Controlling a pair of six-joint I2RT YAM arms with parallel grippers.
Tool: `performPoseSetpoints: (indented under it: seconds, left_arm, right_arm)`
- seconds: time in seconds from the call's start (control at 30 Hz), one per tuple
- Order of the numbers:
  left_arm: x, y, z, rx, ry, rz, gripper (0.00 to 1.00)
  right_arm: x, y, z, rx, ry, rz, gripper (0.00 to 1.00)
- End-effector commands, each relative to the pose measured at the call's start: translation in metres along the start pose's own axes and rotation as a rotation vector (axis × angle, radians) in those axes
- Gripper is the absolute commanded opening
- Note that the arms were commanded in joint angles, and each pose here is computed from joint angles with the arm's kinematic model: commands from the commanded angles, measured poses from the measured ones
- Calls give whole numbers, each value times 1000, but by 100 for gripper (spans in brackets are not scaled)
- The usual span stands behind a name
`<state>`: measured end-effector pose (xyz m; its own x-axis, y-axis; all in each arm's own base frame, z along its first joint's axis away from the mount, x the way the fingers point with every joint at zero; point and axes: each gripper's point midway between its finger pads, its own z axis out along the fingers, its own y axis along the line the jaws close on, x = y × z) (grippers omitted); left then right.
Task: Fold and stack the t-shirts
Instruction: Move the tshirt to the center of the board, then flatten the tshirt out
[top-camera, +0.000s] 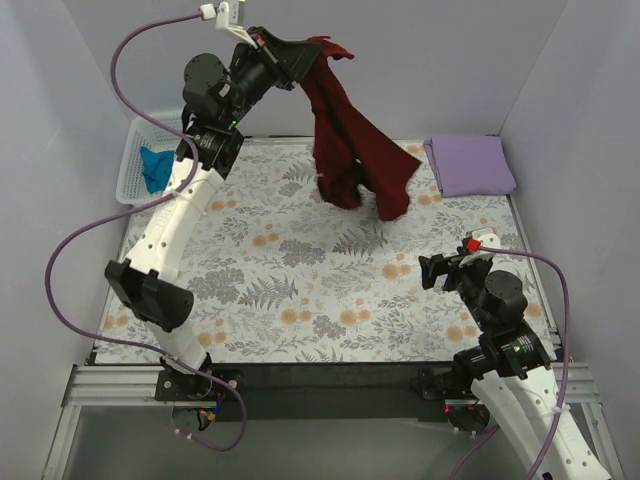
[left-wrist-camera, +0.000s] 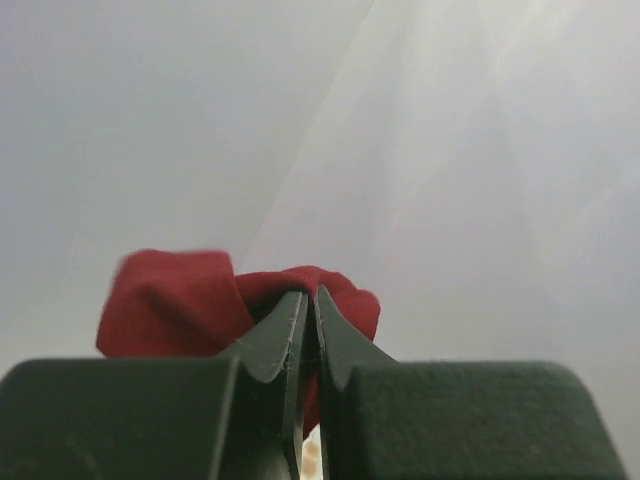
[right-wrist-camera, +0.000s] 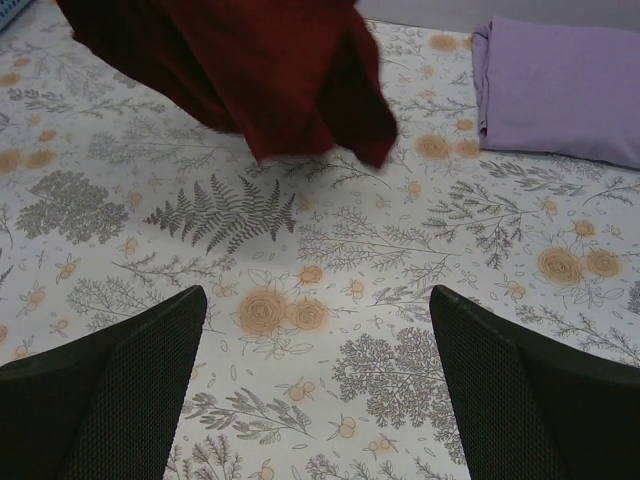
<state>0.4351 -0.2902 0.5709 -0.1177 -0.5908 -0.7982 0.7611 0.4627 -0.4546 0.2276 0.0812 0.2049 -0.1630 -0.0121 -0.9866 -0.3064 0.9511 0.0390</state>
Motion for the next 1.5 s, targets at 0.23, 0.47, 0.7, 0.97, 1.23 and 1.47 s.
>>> performPoseSetpoints:
  seconds: [0.23, 0.47, 0.7, 0.97, 1.23, 1.47]
  left_arm:
    - [123, 95, -163, -373, 289, 241, 1]
    - [212, 174, -303, -838, 415, 176, 34]
    - [218, 186, -374, -1073, 409, 165, 47]
    - [243, 186, -391, -1061, 467, 121, 50]
    - [244, 193, -392, -1089, 499, 160, 51]
    - [240, 191, -391, -1083, 485, 165, 51]
  right_arm:
    - [-33, 4, -18, -7, -3, 55, 98]
    - [-27, 25, -13, -107, 116, 91, 98]
    - [9, 47, 8, -202, 320, 134, 98]
    - [37, 44, 20, -174, 448, 146, 96]
    - [49, 68, 44, -350, 584, 79, 86]
    - [84, 62, 47, -314, 691, 87, 82]
